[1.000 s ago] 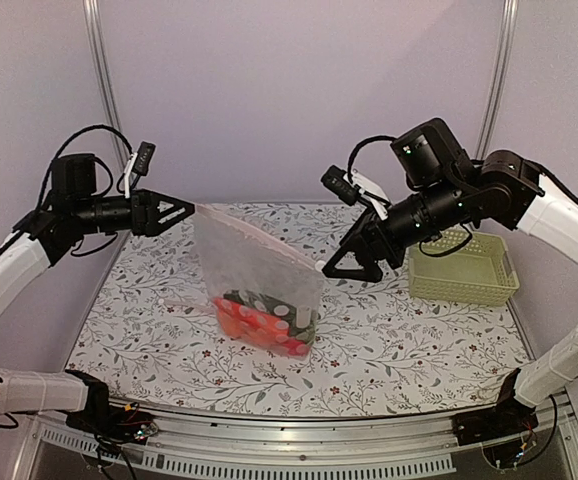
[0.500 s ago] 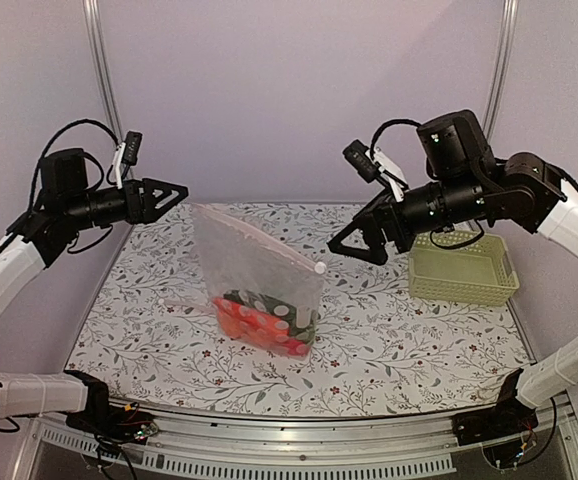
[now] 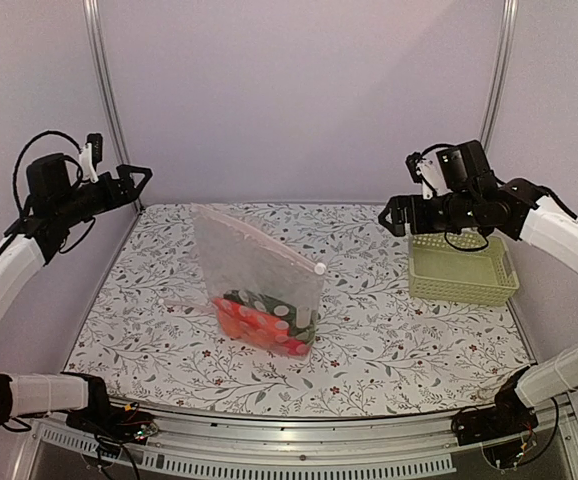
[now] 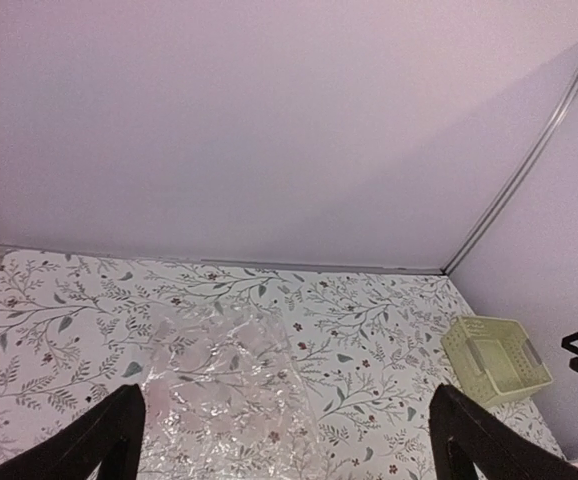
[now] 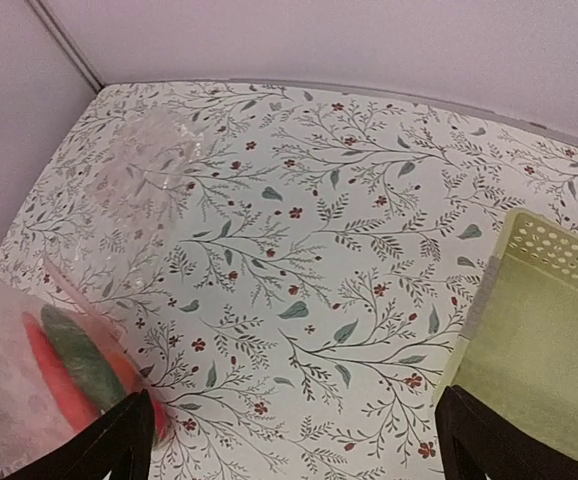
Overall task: Place the food in the zip-top bag and seal the zipper
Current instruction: Set the zipper food storage bag at the center of the board, then reset both arms
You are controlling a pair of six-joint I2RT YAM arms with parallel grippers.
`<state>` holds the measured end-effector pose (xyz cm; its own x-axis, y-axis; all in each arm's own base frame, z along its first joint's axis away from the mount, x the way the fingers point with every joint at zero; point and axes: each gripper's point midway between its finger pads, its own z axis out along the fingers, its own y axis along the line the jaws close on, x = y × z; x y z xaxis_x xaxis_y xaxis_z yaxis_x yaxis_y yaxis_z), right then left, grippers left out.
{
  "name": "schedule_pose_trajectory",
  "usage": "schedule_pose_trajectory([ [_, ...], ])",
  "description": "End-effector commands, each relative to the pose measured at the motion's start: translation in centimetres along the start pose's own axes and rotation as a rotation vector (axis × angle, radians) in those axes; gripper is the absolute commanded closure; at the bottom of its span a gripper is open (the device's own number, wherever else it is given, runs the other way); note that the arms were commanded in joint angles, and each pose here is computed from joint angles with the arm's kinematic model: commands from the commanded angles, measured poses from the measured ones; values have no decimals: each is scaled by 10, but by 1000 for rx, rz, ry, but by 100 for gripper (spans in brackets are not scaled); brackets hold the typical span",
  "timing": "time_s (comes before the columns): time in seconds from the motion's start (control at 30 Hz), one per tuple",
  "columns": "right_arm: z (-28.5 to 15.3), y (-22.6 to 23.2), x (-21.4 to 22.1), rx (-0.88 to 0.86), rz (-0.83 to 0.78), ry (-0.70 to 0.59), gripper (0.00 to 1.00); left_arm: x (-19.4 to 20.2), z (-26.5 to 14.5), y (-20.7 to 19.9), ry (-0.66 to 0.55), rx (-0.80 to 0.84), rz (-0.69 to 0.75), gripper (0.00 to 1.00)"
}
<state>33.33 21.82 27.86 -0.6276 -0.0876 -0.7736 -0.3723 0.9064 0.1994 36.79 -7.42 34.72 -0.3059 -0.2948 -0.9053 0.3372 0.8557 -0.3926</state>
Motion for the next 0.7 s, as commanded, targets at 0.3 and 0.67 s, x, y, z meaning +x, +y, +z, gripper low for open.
schedule_pose_trajectory([
  [0.3,9,-201,37,342,357,-241,1,31,-36,142,-209,-468,56,1],
  [0.67,-5,-236,51,419,229,-479,1,88,-40,156,-201,-576,179,0],
])
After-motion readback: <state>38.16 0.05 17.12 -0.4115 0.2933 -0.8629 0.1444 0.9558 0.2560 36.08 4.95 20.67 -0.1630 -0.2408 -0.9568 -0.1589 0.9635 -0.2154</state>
